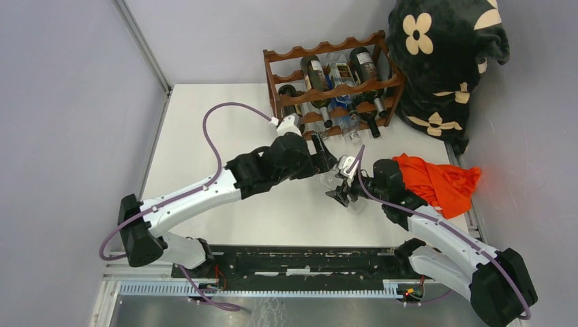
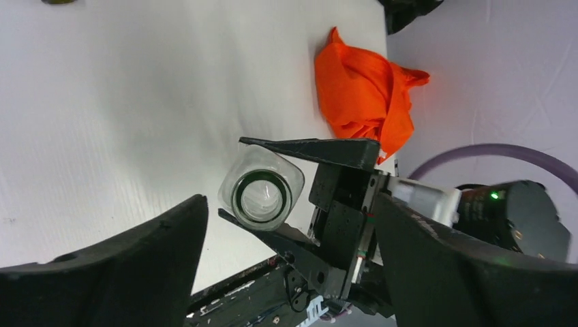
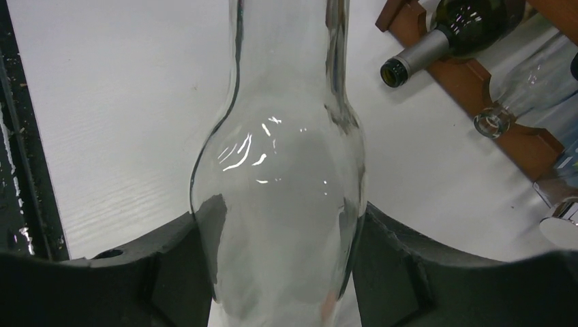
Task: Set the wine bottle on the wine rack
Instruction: Pick up the wine bottle from the center of the board.
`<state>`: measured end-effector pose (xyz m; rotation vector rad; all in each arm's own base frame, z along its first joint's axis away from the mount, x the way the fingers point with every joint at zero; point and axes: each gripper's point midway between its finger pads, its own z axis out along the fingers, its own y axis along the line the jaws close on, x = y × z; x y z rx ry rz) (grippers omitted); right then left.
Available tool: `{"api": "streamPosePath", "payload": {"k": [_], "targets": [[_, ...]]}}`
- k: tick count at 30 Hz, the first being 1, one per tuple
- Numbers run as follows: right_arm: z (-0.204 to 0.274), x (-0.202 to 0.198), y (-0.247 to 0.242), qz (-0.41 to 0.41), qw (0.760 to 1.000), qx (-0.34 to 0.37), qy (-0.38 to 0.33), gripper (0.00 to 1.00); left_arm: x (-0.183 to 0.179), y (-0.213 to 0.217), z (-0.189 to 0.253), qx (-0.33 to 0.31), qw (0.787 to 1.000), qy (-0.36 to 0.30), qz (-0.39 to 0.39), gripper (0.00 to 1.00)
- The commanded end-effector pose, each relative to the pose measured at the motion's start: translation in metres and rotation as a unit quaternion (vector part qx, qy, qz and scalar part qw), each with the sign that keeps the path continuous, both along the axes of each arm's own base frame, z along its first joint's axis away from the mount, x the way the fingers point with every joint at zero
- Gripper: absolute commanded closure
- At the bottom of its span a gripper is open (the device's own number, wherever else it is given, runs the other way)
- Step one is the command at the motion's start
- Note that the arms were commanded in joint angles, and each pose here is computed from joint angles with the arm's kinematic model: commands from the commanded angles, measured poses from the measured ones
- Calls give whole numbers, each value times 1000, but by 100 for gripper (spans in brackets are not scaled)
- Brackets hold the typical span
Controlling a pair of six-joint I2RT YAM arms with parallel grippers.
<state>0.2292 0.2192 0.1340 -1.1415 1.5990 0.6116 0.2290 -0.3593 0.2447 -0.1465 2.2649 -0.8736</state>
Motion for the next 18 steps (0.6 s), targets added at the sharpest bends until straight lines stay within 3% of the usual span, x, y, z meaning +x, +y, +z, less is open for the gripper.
{"api": "streamPosePath", "payload": {"k": [1,5,9,15,18], "targets": [[36,0,10,26,998,49,-31,97,4,8,54,-76,995,-52,25,1],[42,-12,11,71,994,78,-14,99,1,24,62,-50,994,-97,7,0],[57,-26,8,117,984,131,13,100,-12,37,64,-17,982,-175,-63,0],[74,-37,-2,143,967,199,73,100,-50,34,44,-26,942,-265,-203,0],[81,-37,-6,138,960,224,93,100,-71,24,38,-68,919,-287,-261,0]]}}
